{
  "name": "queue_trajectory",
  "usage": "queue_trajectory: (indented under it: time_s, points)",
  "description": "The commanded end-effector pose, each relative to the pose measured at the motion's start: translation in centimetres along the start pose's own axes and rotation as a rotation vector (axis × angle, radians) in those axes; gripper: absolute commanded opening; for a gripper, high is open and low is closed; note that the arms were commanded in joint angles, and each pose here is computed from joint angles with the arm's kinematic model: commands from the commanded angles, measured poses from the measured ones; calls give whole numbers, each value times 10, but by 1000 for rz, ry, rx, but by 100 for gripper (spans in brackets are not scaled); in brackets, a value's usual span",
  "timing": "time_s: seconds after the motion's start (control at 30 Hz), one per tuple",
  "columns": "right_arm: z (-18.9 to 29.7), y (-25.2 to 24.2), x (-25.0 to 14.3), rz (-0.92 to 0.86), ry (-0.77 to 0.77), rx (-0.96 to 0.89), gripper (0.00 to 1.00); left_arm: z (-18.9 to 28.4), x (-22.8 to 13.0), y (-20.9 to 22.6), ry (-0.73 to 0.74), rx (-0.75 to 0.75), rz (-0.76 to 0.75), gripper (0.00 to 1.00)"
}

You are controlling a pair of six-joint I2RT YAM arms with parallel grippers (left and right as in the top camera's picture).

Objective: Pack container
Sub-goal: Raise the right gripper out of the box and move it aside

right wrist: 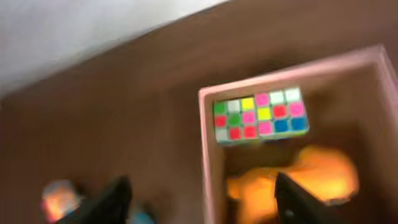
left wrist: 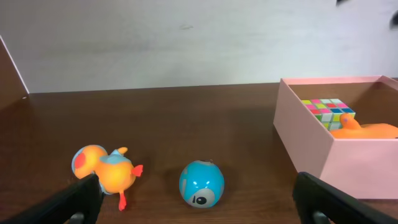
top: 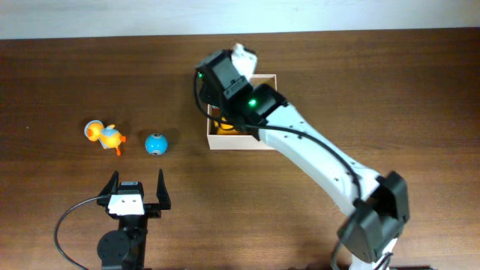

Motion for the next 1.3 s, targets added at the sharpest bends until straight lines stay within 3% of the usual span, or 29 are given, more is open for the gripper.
queue_trajectory:
  time_s: [0.0, 0.23, 0.33, 0.43, 0.6, 0.67, 0.93, 1.27]
  points:
    - [65, 20, 24, 380, -17, 116, 76, 0, -2, -1, -1, -1, -16, 99]
    - [128, -13, 83, 290, -122, 95, 86, 0, -2, -1, -1, -1, -16, 99]
    - [154, -40, 112, 271, -178, 59, 100, 0, -2, -1, -1, -1, -16, 99]
    - [176, -72, 136, 309, -225, -11, 99, 0, -2, -1, -1, -1, -16, 99]
    - [201, -141, 176, 200, -317, -230, 99, 0, -2, -1, -1, -1, -16, 99]
    - [206, -169, 186, 102, -342, -326, 99, 0, -2, -1, -1, -1, -16, 99]
    - [230, -296, 196, -582, -473, -715, 99, 0, -2, -1, -1, -1, -16, 99]
    - [196, -371, 187, -731, -281, -909, 99, 0, -2, -1, -1, -1, -16, 99]
Point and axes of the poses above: each gripper's point midway between its finger pads, its own z axis back along the fingers, its own y axis along the line the jaws close on, x = y × z, the point moved 5 cm from there along z, back along the fingers, and after that the axes turned 11 degrees about -z, right-handed, at the moved point
